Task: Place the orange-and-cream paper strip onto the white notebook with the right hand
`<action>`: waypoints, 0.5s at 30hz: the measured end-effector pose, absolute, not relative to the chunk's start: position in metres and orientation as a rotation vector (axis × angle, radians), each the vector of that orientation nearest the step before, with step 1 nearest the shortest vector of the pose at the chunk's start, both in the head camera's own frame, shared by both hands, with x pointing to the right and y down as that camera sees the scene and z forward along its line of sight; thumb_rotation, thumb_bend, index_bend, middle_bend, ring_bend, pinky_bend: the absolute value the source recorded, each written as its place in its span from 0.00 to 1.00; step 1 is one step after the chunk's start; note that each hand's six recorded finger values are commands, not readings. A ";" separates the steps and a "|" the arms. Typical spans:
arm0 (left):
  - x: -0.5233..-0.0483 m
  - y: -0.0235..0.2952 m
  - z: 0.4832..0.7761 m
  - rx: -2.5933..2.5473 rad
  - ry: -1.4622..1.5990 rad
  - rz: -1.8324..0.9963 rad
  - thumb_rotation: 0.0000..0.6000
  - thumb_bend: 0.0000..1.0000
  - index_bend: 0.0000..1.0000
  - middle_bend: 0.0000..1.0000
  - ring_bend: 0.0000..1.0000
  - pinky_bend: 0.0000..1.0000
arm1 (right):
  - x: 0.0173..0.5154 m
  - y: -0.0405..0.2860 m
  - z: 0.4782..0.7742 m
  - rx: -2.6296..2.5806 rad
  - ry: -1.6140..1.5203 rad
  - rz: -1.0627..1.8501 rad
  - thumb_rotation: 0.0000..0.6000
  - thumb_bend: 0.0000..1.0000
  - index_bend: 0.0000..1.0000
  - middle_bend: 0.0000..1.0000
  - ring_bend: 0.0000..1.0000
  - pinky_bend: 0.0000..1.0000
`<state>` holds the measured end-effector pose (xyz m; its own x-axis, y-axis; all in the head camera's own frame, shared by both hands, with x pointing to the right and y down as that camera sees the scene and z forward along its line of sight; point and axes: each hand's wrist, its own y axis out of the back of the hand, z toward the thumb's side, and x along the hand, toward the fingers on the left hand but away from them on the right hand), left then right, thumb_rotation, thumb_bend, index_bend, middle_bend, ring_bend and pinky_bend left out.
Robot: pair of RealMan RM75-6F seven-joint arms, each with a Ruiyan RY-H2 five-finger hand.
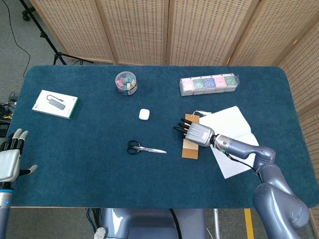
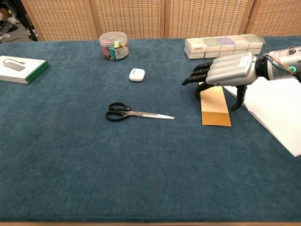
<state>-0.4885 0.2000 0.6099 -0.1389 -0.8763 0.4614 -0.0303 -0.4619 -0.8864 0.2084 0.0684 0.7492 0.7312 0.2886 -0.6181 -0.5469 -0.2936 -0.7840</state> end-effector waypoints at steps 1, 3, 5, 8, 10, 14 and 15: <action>-0.488 0.200 0.610 -1.484 1.045 -1.673 1.00 0.00 0.00 0.00 0.00 0.17 | 0.208 0.069 0.749 -1.682 0.205 0.827 1.00 0.00 0.31 0.00 0.00 0.00; -0.487 0.200 0.610 -1.486 1.044 -1.672 1.00 0.00 0.00 0.00 0.00 0.17 | 0.207 0.069 0.749 -1.689 0.194 0.824 1.00 0.00 0.34 0.00 0.00 0.00; -0.487 0.200 0.610 -1.487 1.043 -1.672 1.00 0.00 0.00 0.00 0.00 0.17 | 0.206 0.070 0.749 -1.699 0.179 0.823 1.00 0.00 0.39 0.01 0.00 0.00; -0.487 0.201 0.611 -1.488 1.042 -1.673 1.00 0.00 0.00 0.00 0.00 0.17 | 0.206 0.070 0.749 -1.706 0.165 0.822 1.00 0.00 0.45 0.01 0.00 0.00; -0.487 0.201 0.611 -1.489 1.040 -1.675 1.00 0.00 0.00 0.00 0.00 0.17 | 0.207 0.071 0.749 -1.707 0.159 0.822 1.00 0.00 0.47 0.02 0.00 0.00; -0.487 0.201 0.611 -1.490 1.038 -1.675 1.00 0.00 0.00 0.00 0.00 0.17 | 0.207 0.072 0.747 -1.714 0.140 0.812 1.00 0.00 0.49 0.03 0.00 0.00; -0.486 0.201 0.611 -1.491 1.038 -1.674 1.00 0.00 0.00 0.00 0.00 0.17 | 0.207 0.072 0.746 -1.716 0.133 0.808 1.00 0.00 0.49 0.03 0.00 0.00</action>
